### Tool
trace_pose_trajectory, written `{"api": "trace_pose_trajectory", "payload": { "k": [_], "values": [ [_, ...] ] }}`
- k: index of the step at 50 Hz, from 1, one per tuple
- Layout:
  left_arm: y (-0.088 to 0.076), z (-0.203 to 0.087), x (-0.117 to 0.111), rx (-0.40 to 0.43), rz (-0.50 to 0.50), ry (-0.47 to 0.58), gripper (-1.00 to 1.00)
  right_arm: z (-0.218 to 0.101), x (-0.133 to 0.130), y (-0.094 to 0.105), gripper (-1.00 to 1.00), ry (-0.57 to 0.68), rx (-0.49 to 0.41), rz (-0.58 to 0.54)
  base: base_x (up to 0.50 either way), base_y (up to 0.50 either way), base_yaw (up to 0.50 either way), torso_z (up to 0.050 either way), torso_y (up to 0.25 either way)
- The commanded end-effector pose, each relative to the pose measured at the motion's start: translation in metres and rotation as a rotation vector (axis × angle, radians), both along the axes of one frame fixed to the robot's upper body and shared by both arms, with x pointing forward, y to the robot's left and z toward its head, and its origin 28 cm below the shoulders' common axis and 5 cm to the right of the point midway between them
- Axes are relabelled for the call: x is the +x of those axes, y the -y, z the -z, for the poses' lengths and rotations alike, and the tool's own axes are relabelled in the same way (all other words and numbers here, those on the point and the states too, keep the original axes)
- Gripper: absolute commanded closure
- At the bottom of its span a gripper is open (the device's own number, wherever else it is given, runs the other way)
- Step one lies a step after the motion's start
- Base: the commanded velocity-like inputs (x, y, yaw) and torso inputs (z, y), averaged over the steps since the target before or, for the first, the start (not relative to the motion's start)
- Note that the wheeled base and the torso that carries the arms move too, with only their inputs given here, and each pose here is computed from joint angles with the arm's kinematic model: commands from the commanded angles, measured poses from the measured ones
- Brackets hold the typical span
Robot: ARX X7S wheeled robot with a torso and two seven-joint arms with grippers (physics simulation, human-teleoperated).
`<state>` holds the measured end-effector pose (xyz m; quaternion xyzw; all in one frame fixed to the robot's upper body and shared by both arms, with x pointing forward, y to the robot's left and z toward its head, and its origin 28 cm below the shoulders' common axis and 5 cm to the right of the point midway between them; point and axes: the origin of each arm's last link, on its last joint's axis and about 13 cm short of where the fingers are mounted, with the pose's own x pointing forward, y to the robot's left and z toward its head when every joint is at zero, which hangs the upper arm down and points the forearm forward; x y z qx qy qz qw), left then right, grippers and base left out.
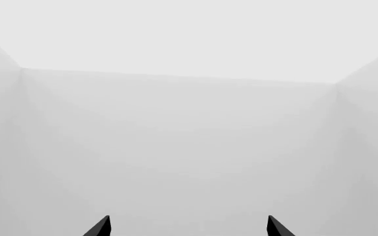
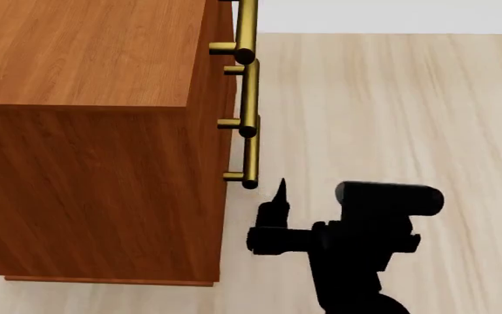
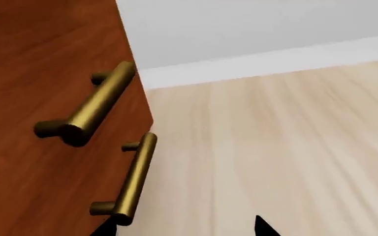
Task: Close the bottom drawer of the cabinet and open the top drawer.
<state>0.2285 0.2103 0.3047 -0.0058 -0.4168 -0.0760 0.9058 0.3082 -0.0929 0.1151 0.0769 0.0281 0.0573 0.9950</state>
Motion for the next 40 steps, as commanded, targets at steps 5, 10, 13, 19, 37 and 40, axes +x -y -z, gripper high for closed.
{"api": "trace_pose_trajectory", "payload": {
  "k": [5,10,13,19,37,40],
  "values": [
    [0.002,0.0,-0.001,-0.001,0.009,0.002,-1.0,-0.039,-0.032,0.008,-1.0,0.101,0.325,0.036,0.0,0.0,0.0,0.0,0.0],
    [0.002,-0.001,-0.002,0.001,0.008,0.005,-1.0,-0.049,-0.035,0.01,-1.0,0.116,0.435,0.029,0.0,0.0,0.0,0.0,0.0],
    [0.002,-0.001,-0.002,0.001,0.011,0.006,-1.0,-0.059,-0.039,0.013,-1.0,0.132,0.532,0.023,0.0,0.0,0.0,0.0,0.0],
    [0.004,-0.002,-0.002,0.005,0.018,0.008,-1.0,-0.08,-0.044,0.015,-1.0,0.163,0.671,0.001,0.0,0.0,0.0,0.0,0.0],
    [0.005,-0.005,-0.005,0.008,0.018,0.015,-1.0,-0.106,-0.043,0.01,-1.0,0.173,0.895,-0.033,0.0,0.0,0.0,0.0,0.0],
    [0.005,-0.006,-0.006,0.007,0.019,0.016,-1.0,-0.107,-0.041,0.01,-1.0,0.164,0.96,-0.036,0.0,0.0,0.0,0.0,0.0]
  ]
}}
